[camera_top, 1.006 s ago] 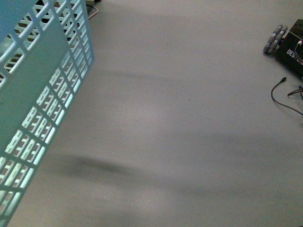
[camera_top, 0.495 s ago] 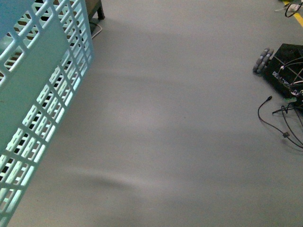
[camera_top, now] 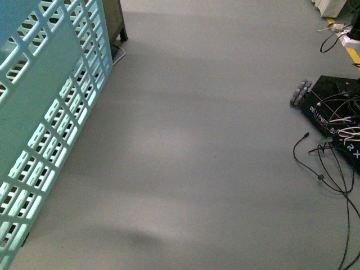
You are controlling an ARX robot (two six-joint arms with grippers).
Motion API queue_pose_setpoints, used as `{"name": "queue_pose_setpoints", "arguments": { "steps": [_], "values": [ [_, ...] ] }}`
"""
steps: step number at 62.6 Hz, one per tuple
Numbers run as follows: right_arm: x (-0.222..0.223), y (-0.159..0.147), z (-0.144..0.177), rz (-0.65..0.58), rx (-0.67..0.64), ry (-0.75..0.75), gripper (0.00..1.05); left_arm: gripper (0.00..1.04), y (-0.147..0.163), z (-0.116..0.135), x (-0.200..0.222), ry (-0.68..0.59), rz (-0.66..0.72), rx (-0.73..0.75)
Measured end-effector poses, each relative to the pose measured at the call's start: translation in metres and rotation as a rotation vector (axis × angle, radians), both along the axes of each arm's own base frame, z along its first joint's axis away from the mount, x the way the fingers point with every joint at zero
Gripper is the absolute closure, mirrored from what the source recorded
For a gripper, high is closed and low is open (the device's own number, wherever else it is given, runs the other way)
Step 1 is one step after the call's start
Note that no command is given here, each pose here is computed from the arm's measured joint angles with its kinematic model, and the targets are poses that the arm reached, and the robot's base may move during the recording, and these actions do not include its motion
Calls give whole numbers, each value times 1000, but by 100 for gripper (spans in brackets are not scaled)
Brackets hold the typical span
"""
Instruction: Pick lemon and mango into basket
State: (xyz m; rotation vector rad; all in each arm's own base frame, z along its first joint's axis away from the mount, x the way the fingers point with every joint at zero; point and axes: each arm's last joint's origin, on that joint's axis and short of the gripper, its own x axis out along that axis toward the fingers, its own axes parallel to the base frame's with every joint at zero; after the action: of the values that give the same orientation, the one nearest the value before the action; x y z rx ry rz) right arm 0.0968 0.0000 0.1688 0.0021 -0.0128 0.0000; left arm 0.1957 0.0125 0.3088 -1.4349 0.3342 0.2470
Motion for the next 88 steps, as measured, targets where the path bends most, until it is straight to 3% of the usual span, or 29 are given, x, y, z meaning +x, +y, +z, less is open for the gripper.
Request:
{"name": "queue_pose_setpoints", "arguments": {
  "steps": [88],
  "values": [
    [0, 0, 0, -3, 0, 0, 9, 98, 0, 1, -1, -3, -1, -6]
  ]
}}
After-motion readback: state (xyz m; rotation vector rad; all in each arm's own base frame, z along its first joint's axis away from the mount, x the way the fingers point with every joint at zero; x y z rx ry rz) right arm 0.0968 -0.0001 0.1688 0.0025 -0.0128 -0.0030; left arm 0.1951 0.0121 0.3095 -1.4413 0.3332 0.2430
